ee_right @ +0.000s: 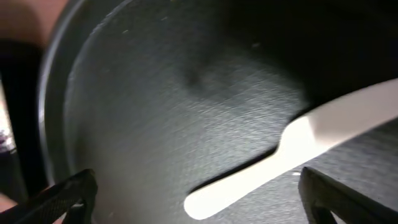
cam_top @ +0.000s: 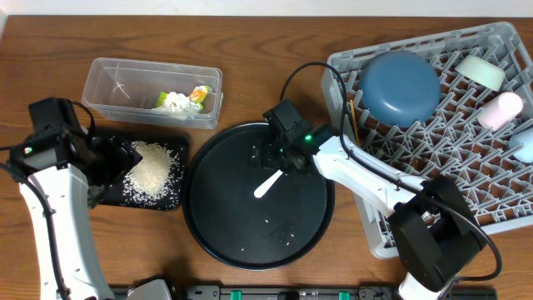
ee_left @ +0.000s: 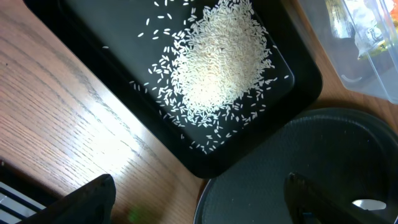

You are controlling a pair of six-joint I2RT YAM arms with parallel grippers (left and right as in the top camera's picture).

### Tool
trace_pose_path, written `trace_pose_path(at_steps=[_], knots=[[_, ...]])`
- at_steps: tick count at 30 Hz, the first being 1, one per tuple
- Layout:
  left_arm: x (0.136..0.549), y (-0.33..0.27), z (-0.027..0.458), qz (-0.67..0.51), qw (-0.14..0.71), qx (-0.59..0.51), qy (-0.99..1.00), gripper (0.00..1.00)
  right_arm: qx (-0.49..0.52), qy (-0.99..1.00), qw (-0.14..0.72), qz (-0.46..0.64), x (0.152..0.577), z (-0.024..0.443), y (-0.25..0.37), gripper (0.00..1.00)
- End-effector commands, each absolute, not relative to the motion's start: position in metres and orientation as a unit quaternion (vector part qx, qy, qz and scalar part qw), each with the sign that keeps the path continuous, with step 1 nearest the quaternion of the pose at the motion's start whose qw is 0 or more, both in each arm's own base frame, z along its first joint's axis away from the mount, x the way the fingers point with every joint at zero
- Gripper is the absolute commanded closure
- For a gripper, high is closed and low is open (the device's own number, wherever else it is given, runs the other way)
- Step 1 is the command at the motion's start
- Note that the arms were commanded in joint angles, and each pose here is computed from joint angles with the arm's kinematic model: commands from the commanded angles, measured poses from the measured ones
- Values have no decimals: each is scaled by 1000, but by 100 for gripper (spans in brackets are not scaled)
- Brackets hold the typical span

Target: Sort waste into correct bins and load items into the dishwasher rack

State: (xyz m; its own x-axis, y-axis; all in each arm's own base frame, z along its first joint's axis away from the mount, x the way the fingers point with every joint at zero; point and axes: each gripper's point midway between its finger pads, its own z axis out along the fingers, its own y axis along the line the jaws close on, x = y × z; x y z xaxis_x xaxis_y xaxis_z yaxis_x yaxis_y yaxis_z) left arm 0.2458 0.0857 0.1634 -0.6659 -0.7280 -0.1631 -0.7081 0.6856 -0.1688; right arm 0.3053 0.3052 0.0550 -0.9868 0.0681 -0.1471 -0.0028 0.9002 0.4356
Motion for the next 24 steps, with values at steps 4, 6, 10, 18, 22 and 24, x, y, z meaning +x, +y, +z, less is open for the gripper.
trace_pose_path(at_steps=[4,6,10,18,22,24], knots=[[242,88,160,-39,102,-395,912,12,189,967,50,165,299,46,281,1],[242,88,160,-39,102,-396,912,12,254,959,40,123,292,40,262,1],[241,88,160,-39,100,-396,912,13,298,950,47,85,292,37,243,5],[242,87,160,-39,100,-395,912,12,306,943,51,119,306,43,253,12],[242,87,160,-39,100,-395,912,12,300,944,57,123,319,57,257,11],[242,87,160,-39,100,-395,912,12,293,948,48,114,325,62,259,9]])
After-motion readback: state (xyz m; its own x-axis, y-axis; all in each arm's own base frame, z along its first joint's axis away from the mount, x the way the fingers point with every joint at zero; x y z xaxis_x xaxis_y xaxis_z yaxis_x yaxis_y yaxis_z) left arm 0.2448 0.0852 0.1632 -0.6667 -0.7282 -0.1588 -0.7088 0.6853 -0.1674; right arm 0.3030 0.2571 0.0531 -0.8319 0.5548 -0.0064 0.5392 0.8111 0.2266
